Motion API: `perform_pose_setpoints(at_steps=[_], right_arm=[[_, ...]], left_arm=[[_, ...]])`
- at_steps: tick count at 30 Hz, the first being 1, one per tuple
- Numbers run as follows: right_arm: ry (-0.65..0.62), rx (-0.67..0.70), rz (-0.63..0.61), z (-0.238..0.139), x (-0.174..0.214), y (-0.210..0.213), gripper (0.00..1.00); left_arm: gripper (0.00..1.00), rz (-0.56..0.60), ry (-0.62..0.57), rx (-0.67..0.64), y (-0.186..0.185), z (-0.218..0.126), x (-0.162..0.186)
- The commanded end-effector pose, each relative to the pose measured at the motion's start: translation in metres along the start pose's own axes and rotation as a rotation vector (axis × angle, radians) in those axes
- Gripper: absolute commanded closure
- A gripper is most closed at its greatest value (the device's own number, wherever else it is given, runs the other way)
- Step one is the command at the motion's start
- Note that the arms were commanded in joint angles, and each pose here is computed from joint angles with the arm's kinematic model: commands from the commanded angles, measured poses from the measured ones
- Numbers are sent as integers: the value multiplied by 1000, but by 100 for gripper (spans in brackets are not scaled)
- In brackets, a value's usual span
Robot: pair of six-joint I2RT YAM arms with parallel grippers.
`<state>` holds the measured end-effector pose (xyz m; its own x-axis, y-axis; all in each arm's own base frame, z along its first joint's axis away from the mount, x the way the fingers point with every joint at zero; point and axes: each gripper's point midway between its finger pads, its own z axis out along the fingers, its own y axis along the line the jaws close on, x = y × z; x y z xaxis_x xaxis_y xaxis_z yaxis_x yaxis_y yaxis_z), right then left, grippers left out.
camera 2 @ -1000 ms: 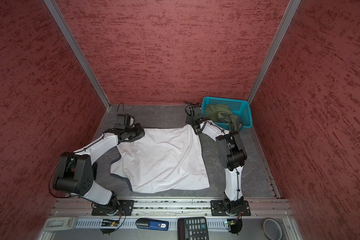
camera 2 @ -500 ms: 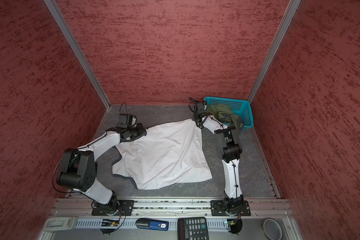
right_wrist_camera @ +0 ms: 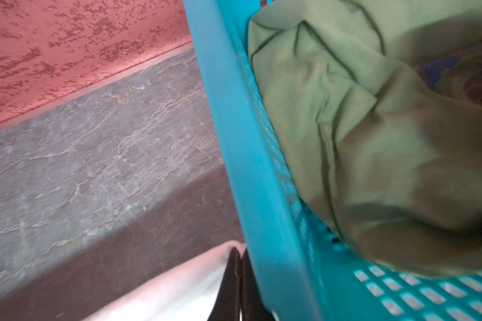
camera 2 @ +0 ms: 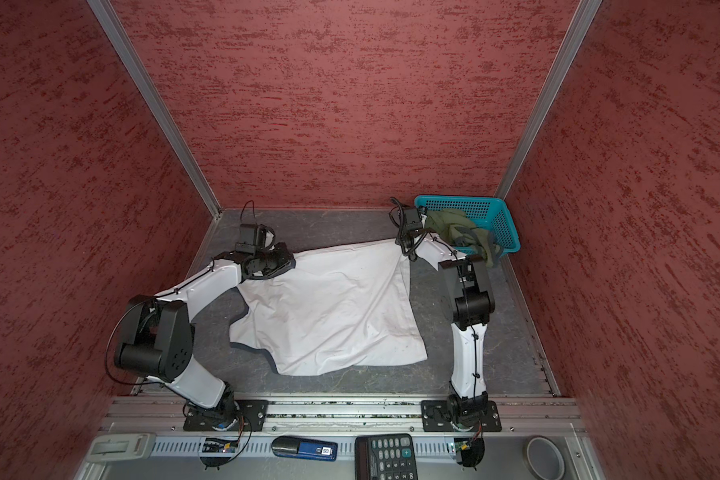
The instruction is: Fold and stack the tank tops
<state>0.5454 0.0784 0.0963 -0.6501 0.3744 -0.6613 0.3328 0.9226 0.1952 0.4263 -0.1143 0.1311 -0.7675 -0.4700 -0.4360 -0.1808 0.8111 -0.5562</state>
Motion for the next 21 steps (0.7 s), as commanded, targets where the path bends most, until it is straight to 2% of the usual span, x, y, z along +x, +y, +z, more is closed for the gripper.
perform_pose_setpoints(at_steps=[1,6,11,17,21], right_arm=[[-90,-194,25,-52,-40,33,100],[-124,-364,12,-115,-47,54,100],[-175,-535,2,-187,-51,61,100],[-266,-777,-22,-305,-66,69,100],[-358,-894,-33,-391,-75,59,100]], left_arm=[[100,34,-29,19,-14,-16,-11],[100,47,-114,47,-26,-57,-28],[100,51,-238,123,-39,-118,-49],[100,101,-440,248,-67,-226,-68],[100,179,-574,337,-92,-299,-62]])
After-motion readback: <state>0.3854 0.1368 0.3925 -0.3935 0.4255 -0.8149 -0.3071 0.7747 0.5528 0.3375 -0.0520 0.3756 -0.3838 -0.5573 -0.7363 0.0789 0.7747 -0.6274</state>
